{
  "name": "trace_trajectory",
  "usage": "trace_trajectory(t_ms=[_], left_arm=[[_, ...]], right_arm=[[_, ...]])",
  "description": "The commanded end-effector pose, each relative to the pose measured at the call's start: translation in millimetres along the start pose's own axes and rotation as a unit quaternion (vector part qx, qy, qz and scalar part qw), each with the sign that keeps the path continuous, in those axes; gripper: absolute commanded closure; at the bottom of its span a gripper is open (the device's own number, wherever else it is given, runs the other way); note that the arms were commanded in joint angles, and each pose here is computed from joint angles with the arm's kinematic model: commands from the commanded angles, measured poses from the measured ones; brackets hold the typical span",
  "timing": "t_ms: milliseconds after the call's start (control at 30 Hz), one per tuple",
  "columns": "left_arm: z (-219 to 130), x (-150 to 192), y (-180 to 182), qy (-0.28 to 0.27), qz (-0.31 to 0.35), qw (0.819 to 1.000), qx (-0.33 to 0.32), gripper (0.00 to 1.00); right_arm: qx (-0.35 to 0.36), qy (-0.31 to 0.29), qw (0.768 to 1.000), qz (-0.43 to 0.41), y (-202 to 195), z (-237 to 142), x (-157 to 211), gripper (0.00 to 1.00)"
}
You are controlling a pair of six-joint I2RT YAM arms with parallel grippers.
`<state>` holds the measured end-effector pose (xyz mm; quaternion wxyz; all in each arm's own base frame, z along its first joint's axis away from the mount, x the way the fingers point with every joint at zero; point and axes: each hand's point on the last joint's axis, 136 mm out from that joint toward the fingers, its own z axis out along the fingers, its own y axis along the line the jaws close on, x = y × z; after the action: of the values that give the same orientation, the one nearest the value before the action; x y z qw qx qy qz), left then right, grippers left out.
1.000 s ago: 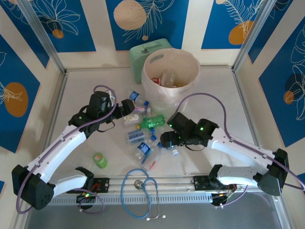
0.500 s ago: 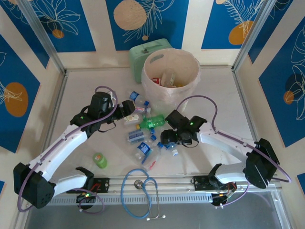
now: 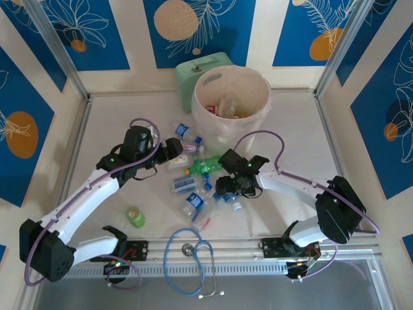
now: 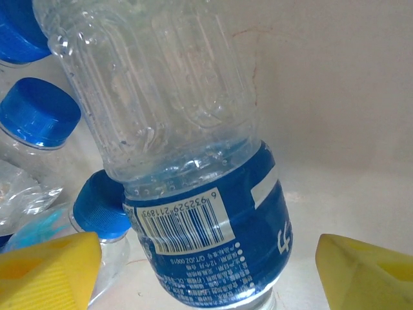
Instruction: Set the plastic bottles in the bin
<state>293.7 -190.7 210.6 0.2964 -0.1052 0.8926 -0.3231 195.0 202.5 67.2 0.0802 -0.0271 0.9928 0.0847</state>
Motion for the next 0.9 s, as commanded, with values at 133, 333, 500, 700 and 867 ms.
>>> trace_trajectory(t_ms=[133, 333, 500, 700, 867], left_arm=[[1, -1, -2, 0.002, -0.002, 1.000, 0.012, 0.08], [3, 0, 0, 0.003, -0.001, 1.000, 0.009, 0.08], [4, 1, 0, 0.004, -0.004, 1.000, 0.011, 0.08], [4, 1, 0, 0.004, -0.004, 1.000, 0.011, 0.08], [4, 1, 0, 0.003, -0.004, 1.000, 0.010, 0.08]], right_arm=[[0.003, 0.006, 1.000, 0.018, -3, 8, -2, 0.14], [0.011, 0.018, 0.999, 0.025, -8, 17, 2, 0.16], [0.014, 0.027, 0.999, 0.021, -6, 22, 1, 0.17], [0.019, 0.035, 0.999, 0.016, -4, 29, 1, 0.22], [0.024, 0.039, 0.999, 0.018, -5, 30, 2, 0.31]])
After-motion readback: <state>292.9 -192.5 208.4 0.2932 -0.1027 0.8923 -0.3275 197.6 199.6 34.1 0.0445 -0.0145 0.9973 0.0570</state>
